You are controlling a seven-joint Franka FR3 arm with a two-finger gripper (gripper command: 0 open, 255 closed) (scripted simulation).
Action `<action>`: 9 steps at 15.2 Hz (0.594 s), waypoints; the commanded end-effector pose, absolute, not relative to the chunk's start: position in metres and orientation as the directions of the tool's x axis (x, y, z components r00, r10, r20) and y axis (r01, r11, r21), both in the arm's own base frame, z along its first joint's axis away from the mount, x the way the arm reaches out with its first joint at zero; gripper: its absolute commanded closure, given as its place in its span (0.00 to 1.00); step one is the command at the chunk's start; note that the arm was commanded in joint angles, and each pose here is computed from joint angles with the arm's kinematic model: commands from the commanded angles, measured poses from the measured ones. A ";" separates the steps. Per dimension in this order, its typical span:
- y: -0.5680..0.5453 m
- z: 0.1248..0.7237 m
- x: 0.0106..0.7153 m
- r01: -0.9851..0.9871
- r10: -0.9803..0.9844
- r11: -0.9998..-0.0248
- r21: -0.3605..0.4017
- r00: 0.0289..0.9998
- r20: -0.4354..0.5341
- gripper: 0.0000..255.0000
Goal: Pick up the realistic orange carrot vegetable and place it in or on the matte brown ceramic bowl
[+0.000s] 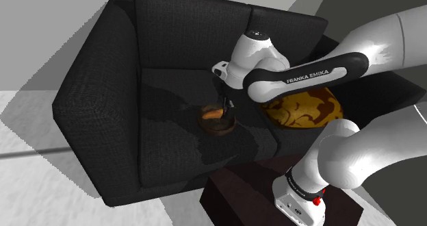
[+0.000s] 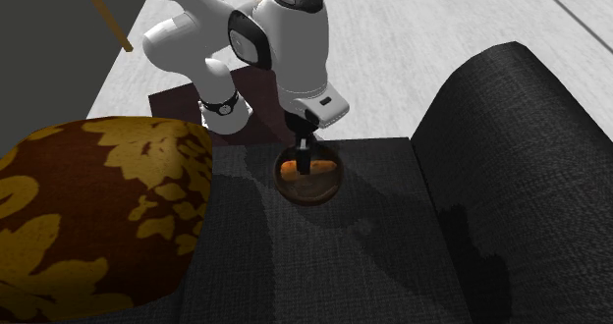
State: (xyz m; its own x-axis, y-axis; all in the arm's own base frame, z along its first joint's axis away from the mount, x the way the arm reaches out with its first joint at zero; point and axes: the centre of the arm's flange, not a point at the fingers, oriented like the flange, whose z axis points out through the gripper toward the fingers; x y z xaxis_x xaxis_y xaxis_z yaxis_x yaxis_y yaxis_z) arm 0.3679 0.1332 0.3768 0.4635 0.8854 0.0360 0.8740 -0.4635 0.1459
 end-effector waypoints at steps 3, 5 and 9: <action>0.132 0.411 0.363 0.874 0.885 -0.463 0.145 0.464 0.035 0.00; 0.132 0.411 0.363 0.874 0.885 -0.463 0.145 0.464 0.035 0.00; 0.132 0.411 0.363 0.874 0.885 -0.463 0.145 0.464 0.035 0.00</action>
